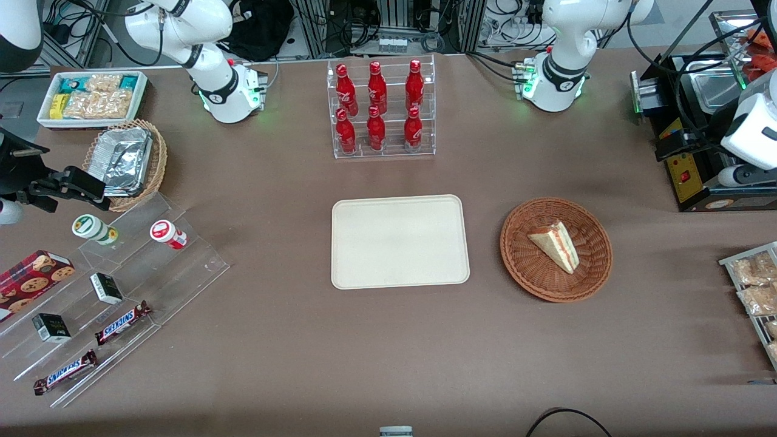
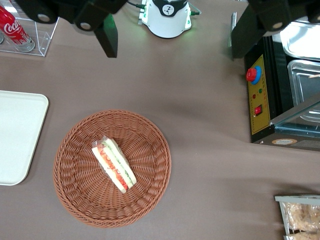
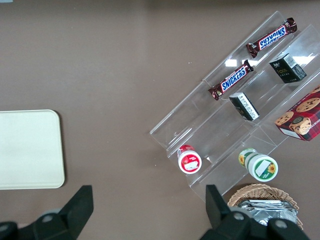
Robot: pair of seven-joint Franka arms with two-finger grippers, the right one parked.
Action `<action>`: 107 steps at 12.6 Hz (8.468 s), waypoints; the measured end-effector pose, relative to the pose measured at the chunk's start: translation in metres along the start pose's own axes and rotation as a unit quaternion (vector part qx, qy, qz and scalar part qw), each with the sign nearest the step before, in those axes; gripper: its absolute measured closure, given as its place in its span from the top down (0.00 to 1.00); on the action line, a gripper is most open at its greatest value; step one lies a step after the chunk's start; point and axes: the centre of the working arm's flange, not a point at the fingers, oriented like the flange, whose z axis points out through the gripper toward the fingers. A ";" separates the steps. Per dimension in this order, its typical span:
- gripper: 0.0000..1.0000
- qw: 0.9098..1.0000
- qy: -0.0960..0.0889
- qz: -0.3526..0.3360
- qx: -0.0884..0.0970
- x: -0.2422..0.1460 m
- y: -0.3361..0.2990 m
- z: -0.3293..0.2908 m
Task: Place sandwich from basket to tray
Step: 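Move the left gripper over the wicker basket above the sandwich, then lower the open left gripper and grasp the wrapped sandwich upright, then lift the sandwich and carry it over the cream tray, then lower the sandwich onto the tray and open the left gripper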
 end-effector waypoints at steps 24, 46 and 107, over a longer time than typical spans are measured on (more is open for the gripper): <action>1.00 0.988 -0.144 0.048 -0.013 0.108 0.085 0.193; 1.00 0.974 0.046 -0.214 -0.053 0.072 0.127 0.287; 0.85 0.995 0.038 -0.002 -0.092 -0.026 0.520 0.283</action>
